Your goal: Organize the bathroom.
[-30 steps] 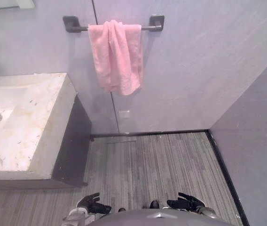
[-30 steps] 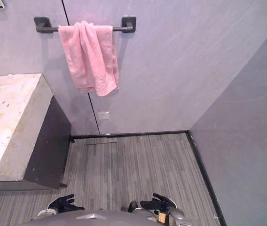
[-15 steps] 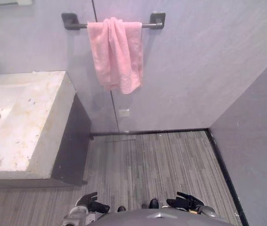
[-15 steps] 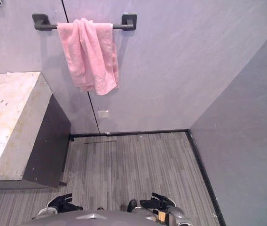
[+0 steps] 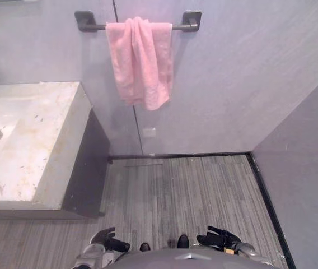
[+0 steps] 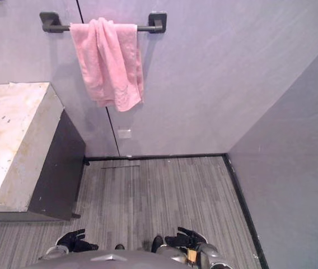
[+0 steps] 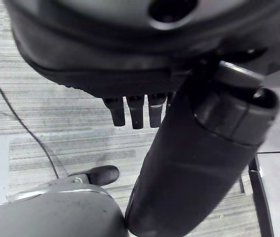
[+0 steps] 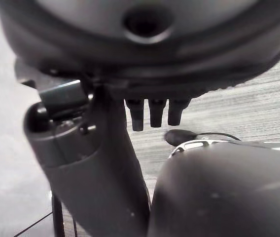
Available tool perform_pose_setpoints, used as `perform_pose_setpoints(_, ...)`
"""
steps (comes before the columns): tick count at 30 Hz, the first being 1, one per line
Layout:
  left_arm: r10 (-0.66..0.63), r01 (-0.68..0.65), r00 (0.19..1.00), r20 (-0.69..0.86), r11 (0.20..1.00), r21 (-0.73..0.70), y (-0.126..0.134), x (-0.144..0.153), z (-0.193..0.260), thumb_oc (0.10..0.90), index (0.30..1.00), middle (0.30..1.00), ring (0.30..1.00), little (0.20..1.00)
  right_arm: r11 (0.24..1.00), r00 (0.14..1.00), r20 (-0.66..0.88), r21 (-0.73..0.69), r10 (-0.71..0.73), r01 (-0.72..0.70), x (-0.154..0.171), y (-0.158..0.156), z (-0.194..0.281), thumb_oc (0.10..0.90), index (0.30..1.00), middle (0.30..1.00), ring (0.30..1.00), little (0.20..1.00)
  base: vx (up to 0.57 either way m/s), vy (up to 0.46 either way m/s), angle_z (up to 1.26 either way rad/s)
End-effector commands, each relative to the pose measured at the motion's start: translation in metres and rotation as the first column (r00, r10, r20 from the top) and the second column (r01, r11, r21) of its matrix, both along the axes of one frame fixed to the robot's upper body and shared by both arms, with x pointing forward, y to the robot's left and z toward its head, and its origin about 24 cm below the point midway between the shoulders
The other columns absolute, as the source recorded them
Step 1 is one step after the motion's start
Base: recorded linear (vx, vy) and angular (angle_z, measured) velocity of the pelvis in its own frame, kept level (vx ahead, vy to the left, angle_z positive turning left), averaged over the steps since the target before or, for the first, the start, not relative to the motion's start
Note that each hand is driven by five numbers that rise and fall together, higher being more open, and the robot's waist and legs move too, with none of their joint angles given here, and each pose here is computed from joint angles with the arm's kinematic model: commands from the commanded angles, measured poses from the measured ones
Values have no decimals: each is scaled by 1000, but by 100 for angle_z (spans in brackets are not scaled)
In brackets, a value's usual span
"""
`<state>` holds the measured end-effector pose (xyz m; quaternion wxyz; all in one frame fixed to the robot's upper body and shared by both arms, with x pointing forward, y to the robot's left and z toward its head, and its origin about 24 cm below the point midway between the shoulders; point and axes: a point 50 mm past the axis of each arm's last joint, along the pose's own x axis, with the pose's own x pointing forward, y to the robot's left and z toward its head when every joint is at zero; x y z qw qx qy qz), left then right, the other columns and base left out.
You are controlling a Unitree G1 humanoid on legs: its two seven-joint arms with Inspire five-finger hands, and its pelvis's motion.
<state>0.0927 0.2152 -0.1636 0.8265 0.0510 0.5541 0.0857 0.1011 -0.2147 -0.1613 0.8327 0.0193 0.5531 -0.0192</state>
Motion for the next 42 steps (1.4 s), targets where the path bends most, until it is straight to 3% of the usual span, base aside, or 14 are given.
perform_pose_setpoints(1,64,-64,996,62,998,6,8,20,6,800,900,900,900,900,998,991,120,19,60,-63,24,5,8,800,900,900,900,900,26,-66,3)
perform_pose_setpoints(6,170,-168,961,217,985,-30,21,60,24,800,900,900,900,900,994,955,278,3,105,-110,61,3,28,800,900,900,900,900,-3,-83,8)
perform_pose_setpoints(12,256,-229,820,513,966,-117,26,113,65,800,900,900,900,900,987,909,385,-38,159,-157,79,-1,43,800,900,900,900,900,129,-25,-1)
perform_pose_setpoints(21,102,-59,661,744,995,-84,17,132,112,800,900,900,900,900,985,907,385,-30,168,-170,56,-4,39,800,900,900,900,900,342,42,-4)
perform_pose_setpoints(29,-18,87,576,818,995,-39,11,142,147,800,900,900,900,900,988,852,501,-69,153,-137,74,8,52,800,900,900,900,900,286,73,-17)
perform_pose_setpoints(31,-46,112,548,835,993,-19,12,143,155,800,900,900,900,900,988,793,590,-92,153,-122,87,15,68,800,900,900,900,900,220,50,-11)
perform_pose_setpoints(36,-74,57,444,893,997,54,10,154,182,800,900,900,900,900,973,460,857,-208,231,-100,131,41,141,800,900,900,900,900,132,-126,16)
perform_pose_setpoints(41,-5,-8,336,942,1000,8,9,154,204,800,900,900,900,900,965,174,949,-256,263,-64,144,42,197,800,900,900,900,900,58,-187,15)
perform_pose_setpoints(42,-10,-6,329,944,1000,13,9,154,204,800,900,900,900,900,965,164,951,-256,263,-59,144,42,199,800,900,900,900,900,49,-174,38)
